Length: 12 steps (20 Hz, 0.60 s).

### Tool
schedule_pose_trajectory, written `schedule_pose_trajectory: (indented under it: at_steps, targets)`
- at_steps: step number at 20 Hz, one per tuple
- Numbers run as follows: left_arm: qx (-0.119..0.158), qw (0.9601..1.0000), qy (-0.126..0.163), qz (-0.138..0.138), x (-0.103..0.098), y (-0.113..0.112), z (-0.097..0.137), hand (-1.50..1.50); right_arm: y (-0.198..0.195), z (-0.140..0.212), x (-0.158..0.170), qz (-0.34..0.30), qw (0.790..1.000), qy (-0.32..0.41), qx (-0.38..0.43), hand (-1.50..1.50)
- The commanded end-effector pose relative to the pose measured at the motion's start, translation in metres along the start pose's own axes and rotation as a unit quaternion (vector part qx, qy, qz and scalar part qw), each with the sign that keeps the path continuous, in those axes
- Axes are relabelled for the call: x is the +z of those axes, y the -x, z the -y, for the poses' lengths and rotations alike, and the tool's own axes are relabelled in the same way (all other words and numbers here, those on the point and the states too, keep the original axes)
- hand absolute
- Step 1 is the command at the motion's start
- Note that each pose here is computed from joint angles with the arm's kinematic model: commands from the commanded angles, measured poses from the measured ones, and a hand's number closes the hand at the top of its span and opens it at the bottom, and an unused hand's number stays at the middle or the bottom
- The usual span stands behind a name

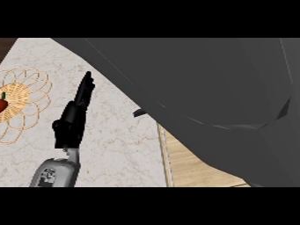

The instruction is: Pick the pear from the tray and place it in the tiered basket

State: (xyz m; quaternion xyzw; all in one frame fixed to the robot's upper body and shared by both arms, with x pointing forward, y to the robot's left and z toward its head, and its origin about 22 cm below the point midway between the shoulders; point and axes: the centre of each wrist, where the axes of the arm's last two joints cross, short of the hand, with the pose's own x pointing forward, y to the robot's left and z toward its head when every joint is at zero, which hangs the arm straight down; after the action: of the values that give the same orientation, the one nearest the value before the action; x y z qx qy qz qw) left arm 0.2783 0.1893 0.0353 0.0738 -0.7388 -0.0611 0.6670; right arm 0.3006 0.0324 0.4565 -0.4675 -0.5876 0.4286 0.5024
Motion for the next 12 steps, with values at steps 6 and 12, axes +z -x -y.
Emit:
schedule_pose_trajectory:
  at_steps: [6, 12]
  targets:
    - [0.000, 1.0000, -0.003, 0.003, 0.011, 0.005, -0.004, 0.00, 0.007, -0.017, -0.041, -0.062, 0.997, 0.014, 0.033, 1.50]
    - [0.009, 1.0000, 0.000, -0.003, 0.001, -0.003, -0.001, 0.00, 0.036, -0.037, -0.069, -0.128, 0.985, -0.019, -0.112, -1.50]
